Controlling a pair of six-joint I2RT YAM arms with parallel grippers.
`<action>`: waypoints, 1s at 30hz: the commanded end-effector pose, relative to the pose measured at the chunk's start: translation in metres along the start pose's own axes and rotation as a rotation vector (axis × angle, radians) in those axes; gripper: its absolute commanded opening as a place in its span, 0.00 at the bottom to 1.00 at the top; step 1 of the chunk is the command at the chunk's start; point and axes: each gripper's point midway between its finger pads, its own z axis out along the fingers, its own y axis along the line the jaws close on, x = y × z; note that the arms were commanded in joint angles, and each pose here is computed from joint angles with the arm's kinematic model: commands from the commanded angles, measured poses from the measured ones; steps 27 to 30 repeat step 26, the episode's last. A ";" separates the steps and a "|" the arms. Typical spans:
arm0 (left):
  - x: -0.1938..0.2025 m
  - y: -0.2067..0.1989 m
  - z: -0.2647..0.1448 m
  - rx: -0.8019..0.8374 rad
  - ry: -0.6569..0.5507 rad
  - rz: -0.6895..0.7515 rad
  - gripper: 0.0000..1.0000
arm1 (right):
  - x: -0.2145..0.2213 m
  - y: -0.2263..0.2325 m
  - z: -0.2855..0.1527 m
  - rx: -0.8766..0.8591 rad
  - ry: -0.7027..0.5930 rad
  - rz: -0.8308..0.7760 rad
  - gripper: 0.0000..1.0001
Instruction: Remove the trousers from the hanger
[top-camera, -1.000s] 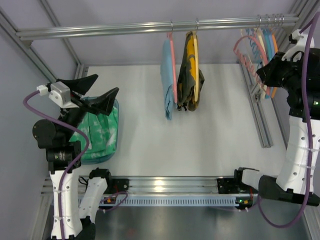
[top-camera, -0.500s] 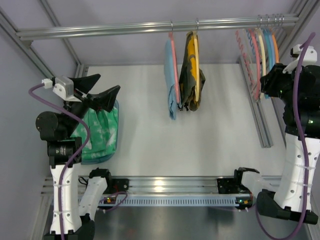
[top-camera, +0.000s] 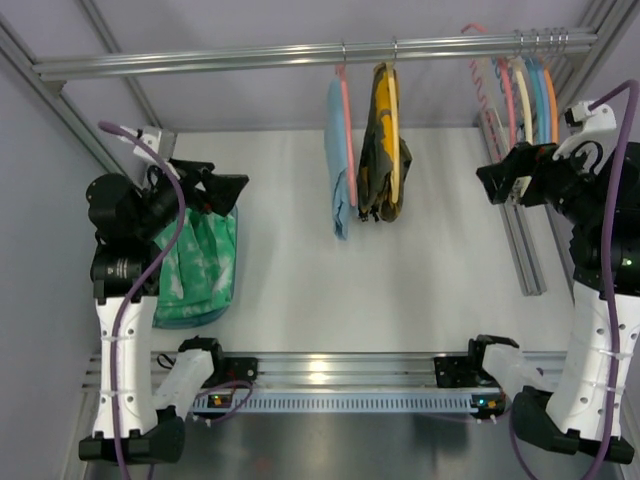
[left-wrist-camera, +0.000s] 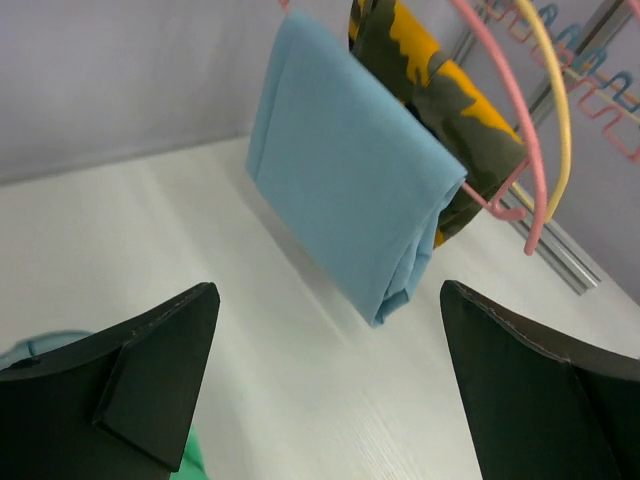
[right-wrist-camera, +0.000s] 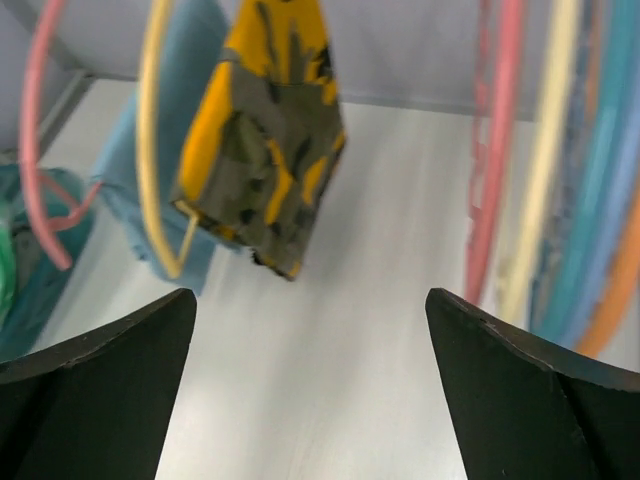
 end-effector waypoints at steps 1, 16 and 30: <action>0.033 0.004 -0.010 -0.035 0.169 -0.049 0.98 | 0.004 0.056 -0.013 -0.313 0.014 0.019 0.99; 0.107 0.056 -0.036 -0.349 0.491 -0.190 0.98 | 0.086 0.119 0.010 -0.631 0.258 0.010 0.99; 0.087 0.065 -0.055 -0.481 0.408 -0.135 0.98 | 0.104 0.124 -0.008 -0.656 0.246 -0.023 0.99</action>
